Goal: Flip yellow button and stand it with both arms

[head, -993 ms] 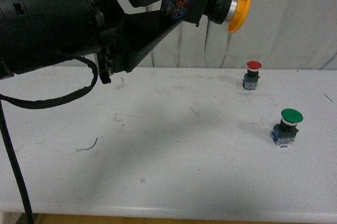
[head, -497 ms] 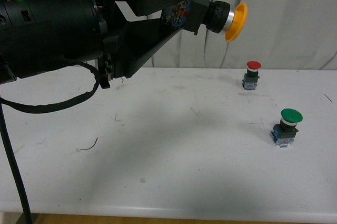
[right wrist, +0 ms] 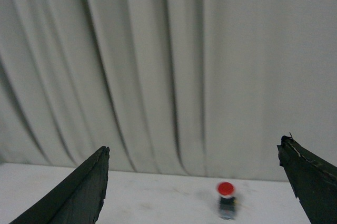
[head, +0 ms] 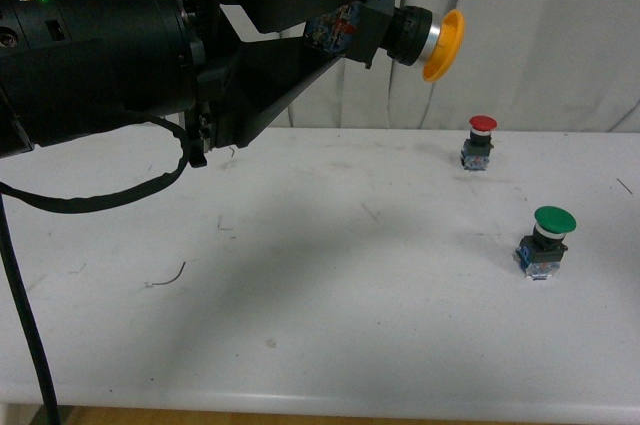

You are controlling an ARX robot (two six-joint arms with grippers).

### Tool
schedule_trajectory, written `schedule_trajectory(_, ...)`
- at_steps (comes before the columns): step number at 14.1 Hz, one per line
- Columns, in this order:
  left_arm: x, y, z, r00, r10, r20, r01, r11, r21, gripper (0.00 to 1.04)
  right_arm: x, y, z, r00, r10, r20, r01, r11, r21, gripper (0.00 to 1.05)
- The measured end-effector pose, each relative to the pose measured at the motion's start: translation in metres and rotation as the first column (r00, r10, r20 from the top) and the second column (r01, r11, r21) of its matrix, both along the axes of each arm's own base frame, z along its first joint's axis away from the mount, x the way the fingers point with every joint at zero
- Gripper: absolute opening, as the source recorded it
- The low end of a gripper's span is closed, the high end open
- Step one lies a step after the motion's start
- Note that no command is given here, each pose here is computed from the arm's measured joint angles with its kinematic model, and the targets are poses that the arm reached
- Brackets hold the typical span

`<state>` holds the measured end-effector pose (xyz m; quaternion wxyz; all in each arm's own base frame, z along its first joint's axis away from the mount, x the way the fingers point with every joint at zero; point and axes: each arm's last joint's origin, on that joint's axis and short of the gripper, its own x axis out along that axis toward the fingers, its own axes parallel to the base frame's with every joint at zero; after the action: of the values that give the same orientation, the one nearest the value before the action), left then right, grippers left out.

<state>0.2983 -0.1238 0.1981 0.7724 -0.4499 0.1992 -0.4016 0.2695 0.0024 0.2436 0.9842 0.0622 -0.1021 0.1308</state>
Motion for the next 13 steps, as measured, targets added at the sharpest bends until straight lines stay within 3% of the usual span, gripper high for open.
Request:
schedule_trajectory(1,0.000,0.000,0.000,1.000,0.001,0.001,-0.001,1.000,0.002,0.36,-0.001,0.004,0.003,0.997,0.075,0.024,-0.076,0.996,0.040,0.98)
schedule_trajectory(2,0.001,0.000,0.001,1.000,0.001,0.009,-0.001,1.000,0.008,0.36,-0.004,0.009,-0.010,0.965,0.259,0.037,-0.261,0.946,0.192,0.98)
schedule_trajectory(3,0.002,-0.001,0.003,1.000,0.001,0.020,-0.001,1.000,0.008,0.36,-0.003,0.019,-0.035,0.905,0.416,-0.093,-0.349,0.848,0.398,0.98)
schedule_trajectory(4,0.002,-0.001,0.003,1.000,0.001,0.020,-0.001,1.000,0.008,0.36,-0.001,0.030,-0.052,0.833,0.525,-0.174,-0.363,0.757,0.544,0.98)
schedule_trajectory(6,0.002,-0.001,0.003,1.000,0.001,0.021,-0.001,1.000,0.008,0.36,0.002,0.047,-0.072,0.728,0.639,-0.248,-0.287,0.613,0.736,0.98)
schedule_trajectory(8,0.002,-0.001,0.002,1.000,0.001,0.019,-0.002,1.000,0.012,0.36,0.004,0.059,-0.077,0.675,0.691,-0.259,-0.207,0.514,0.832,0.98)
schedule_trajectory(13,0.002,-0.001,0.002,1.000,0.001,0.020,-0.001,1.000,0.015,0.36,0.025,0.077,-0.076,0.650,0.725,-0.229,-0.142,0.412,0.900,0.98)
